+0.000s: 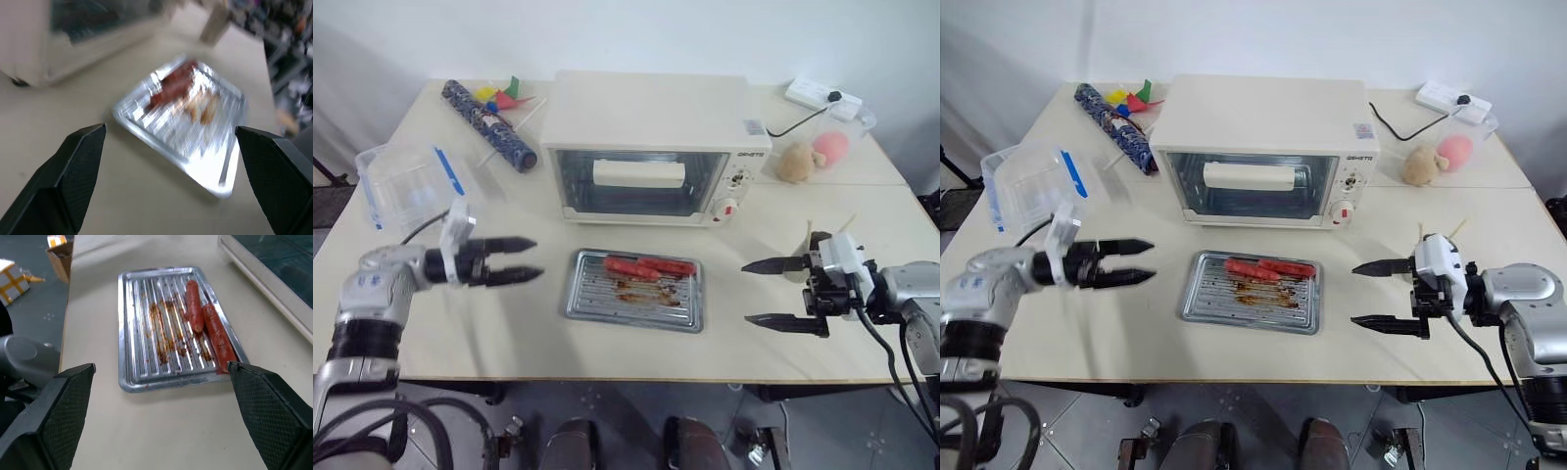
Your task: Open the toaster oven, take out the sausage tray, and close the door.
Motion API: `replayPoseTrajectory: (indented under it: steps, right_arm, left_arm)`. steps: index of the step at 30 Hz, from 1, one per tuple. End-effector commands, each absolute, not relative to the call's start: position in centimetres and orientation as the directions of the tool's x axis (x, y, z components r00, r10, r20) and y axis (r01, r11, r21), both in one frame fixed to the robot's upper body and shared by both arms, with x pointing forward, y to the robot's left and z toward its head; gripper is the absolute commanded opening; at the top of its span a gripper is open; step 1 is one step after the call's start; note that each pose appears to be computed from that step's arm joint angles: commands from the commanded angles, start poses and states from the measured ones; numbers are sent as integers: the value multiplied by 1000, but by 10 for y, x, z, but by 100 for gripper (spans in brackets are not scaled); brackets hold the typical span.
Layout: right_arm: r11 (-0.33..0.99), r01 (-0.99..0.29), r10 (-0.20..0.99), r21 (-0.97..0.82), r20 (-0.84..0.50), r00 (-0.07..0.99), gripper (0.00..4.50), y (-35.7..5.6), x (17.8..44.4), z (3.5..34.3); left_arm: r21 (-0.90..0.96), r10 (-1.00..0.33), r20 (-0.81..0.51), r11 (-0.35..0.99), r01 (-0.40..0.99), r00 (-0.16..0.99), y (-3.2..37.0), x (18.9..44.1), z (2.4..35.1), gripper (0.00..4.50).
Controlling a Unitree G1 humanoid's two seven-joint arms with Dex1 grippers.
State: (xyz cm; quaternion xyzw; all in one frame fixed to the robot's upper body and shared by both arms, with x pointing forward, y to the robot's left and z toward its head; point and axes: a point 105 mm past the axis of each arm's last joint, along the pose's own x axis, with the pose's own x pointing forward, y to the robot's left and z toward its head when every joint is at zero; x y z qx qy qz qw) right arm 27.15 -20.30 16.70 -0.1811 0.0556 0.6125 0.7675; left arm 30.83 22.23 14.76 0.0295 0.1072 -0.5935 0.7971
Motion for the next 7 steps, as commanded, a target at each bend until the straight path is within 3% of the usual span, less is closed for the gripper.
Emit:
replayPoseTrajectory:
  steps: [1, 7]
  right_arm:
    - [165, -953, 905, -255, -344, 249, 450, -207, 271, 165]
    - [200, -937, 879, -288, -369, 301, 450, -216, 272, 156]
  left_arm:
    - [21, -942, -260, 214, 977, 212, 230, 294, 150, 448]
    - [52, -914, -314, 253, 966, 256, 249, 291, 135, 448]
